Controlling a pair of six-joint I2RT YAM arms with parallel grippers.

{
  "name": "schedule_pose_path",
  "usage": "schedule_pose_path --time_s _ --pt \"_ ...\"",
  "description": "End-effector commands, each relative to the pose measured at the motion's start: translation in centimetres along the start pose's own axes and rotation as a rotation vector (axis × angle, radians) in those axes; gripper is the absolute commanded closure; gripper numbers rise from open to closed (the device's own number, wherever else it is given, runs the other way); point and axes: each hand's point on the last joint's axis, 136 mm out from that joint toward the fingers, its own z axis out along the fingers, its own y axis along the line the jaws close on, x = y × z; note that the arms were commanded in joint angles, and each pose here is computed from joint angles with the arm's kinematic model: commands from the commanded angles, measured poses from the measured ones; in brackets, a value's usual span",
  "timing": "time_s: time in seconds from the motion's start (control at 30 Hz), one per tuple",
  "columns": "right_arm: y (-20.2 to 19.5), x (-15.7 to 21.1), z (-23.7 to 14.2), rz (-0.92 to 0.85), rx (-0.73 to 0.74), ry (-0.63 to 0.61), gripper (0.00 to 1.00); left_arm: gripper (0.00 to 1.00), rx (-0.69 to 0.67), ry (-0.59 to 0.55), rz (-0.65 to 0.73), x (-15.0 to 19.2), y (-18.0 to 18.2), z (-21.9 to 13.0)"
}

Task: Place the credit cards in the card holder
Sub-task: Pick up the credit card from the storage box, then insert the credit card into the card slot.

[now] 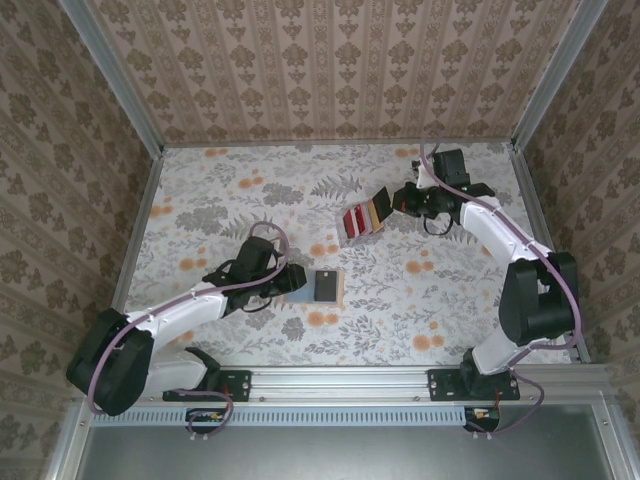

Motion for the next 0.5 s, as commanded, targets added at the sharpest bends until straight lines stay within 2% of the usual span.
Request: schedule_pose_path --time_s 0.0,0.2,0.3,0.47 --pt "1.0 0.0 -1.5 -0.015 -0.029 -0.007 0.97 0.66 0.080 -0.034 -0.014 -1.5 -2.5 -0.2" --pt "3.0 0.3 -2.7 0.009 -0.122 -0.018 0.97 0.55 0.230 -0.096 -0.063 -3.3 -5.6 -0.8" --pt "4.2 0.7 -3.3 0.023 -0.190 -0.017 0.97 0.43 0.316 -0.136 -0.089 -4.7 -7.4 -1.3" --pt "6.0 1.7 -3.8 0.060 -0.314 0.001 0.97 0.37 0.454 -0.177 -0.107 -7.0 -10.5 -1.8"
